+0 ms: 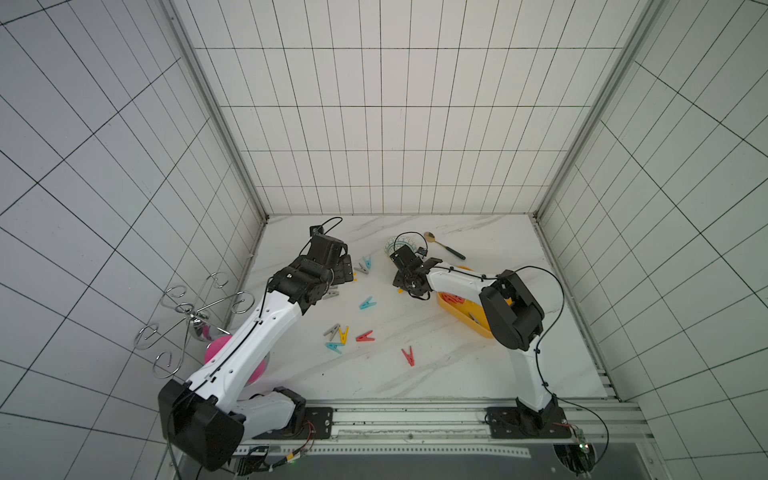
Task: Put the clothespins into the storage box
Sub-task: Pick up the clothespin from the center of the board.
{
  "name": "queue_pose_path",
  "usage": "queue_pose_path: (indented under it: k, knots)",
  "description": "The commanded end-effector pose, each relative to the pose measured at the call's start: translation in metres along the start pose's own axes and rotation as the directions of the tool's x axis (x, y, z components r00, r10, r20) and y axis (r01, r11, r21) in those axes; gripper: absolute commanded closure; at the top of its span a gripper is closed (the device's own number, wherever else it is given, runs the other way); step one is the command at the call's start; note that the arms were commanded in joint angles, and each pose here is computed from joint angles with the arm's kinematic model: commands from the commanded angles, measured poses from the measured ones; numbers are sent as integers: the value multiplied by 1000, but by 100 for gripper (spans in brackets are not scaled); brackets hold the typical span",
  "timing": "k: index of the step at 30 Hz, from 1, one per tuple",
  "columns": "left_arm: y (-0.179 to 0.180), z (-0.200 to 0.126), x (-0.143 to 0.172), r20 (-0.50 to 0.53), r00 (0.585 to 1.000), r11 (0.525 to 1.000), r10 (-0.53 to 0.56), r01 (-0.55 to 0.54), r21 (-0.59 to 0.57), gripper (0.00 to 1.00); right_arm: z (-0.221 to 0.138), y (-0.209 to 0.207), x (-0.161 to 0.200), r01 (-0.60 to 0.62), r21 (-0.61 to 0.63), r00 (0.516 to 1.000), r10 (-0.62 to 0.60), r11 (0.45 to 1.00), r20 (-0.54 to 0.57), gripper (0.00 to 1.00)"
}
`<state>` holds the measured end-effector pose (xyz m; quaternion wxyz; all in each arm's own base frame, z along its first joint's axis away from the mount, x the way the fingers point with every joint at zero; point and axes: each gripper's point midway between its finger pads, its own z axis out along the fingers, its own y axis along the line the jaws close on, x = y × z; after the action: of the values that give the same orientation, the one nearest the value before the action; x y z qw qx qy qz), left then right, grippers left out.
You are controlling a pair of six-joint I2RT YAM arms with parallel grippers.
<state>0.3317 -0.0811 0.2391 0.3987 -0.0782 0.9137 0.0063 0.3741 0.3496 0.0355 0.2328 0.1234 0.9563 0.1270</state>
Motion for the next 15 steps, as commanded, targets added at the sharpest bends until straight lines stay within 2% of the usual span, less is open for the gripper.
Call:
queue_pose_path:
  k: [1, 7, 11, 15]
  knots:
    - [5, -3, -4, 25, 1000, 1000, 0, 0, -12, 1, 6, 2, 3, 3, 32, 1000, -3, 999, -10, 48]
    - [10, -3, -4, 28, 1000, 1000, -6, 7, -23, 1, 18, -6, 17, 49, 55, 997, -46, 997, -67, 54]
    - [9, -6, -7, 33, 999, 1000, -13, 13, -8, 1, 19, -16, 25, 78, 71, 994, -72, 994, -86, 64]
    - [7, -7, -11, 40, 999, 1000, -20, 21, -1, 1, 9, -23, 25, 134, 77, 988, -127, 988, -83, 70]
